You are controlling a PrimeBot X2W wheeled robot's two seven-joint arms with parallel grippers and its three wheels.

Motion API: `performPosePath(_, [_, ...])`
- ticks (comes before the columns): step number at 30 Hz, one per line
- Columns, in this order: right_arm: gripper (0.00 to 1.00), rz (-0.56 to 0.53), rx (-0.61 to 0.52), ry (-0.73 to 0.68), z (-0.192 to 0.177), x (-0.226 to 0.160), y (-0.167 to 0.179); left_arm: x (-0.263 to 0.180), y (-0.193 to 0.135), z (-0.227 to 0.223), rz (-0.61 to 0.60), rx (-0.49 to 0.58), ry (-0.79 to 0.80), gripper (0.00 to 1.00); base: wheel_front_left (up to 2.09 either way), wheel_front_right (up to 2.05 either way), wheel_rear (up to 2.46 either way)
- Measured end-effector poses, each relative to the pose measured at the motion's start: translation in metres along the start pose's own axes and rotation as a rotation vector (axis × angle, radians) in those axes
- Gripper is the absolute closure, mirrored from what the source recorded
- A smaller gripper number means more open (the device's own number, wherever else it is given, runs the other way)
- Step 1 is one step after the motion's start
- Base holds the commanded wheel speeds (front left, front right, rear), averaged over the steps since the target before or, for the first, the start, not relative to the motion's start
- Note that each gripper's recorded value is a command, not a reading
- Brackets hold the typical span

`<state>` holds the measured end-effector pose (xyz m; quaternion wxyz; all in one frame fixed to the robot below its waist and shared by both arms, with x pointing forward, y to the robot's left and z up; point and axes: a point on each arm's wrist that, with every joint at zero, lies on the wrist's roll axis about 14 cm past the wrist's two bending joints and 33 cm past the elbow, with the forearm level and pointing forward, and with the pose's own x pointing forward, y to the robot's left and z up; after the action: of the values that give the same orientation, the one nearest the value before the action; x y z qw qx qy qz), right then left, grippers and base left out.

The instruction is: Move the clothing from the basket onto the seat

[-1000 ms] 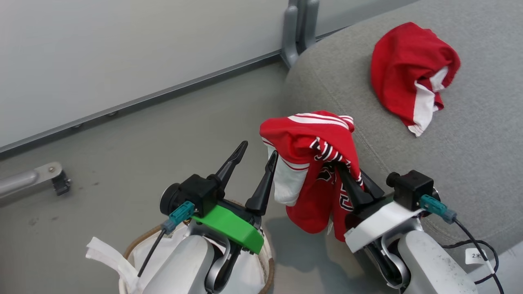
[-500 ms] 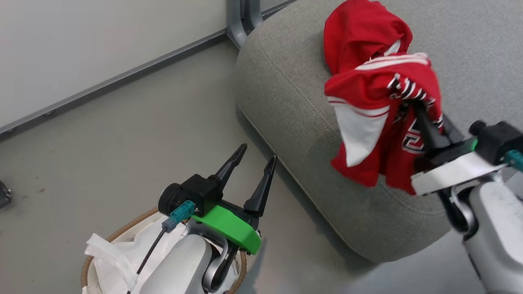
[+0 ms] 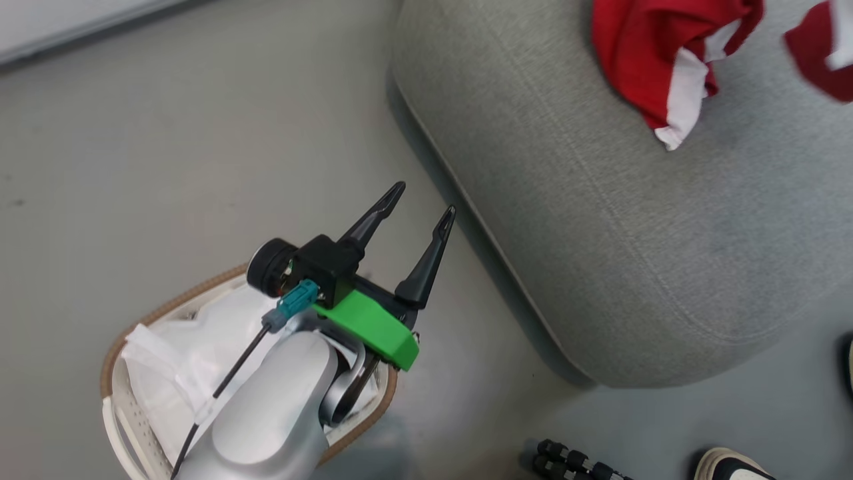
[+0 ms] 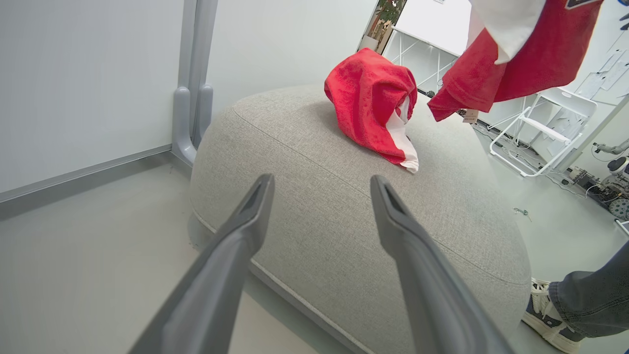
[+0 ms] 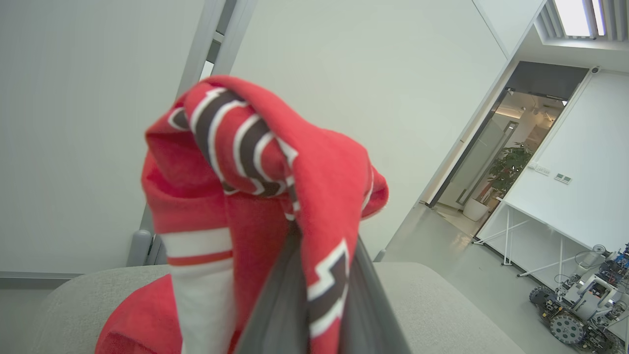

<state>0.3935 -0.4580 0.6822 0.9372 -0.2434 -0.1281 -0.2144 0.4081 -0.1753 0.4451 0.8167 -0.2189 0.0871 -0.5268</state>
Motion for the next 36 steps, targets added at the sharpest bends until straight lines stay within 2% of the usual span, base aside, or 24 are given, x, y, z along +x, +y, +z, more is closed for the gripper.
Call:
performPosePath(6, [1.0, -0.017, -0.048, 0.068, -0.032, 0.04, 0.006, 0.001, 0.026, -0.013, 0.024, -0.035, 0.003, 0.0, 0.0, 0.0, 0.0])
performPosePath(13, [1.0, -0.057, 0.011, 0.149, -0.083, 0.07, 0.03, -0.003, 0.05, -0.021, 0.058, -0.052, -0.001, 0.0, 0.0, 0.0, 0.0])
performPosePath(16, [1.0, -0.031, 0.033, 0.232, -0.121, 0.071, 0.056, -0.008, 0.065, -0.023, 0.093, -0.062, -0.008, 0.0, 0.0, 0.0, 0.0])
performPosePath(20, [1.0, 0.044, 0.066, 0.341, -0.172, 0.062, 0.108, -0.021, 0.083, -0.041, 0.142, -0.09, 0.022, 0.0, 0.0, 0.0, 0.0])
performPosePath(26, [1.0, 0.099, 0.119, 0.433, -0.215, 0.046, 0.157, -0.038, 0.107, -0.053, 0.217, -0.109, 0.041, 0.0, 0.0, 0.0, 0.0])
performPosePath(28, [0.0, 0.107, 0.133, 0.448, -0.222, 0.039, 0.167, -0.042, 0.113, -0.054, 0.239, -0.108, 0.042, 0.0, 0.0, 0.0, 0.0])
performPosePath(36, [0.0, 0.101, 0.184, 0.446, -0.213, 0.01, 0.169, -0.051, 0.119, -0.035, 0.286, -0.068, 0.017, 0.0, 0.0, 0.0, 0.0])
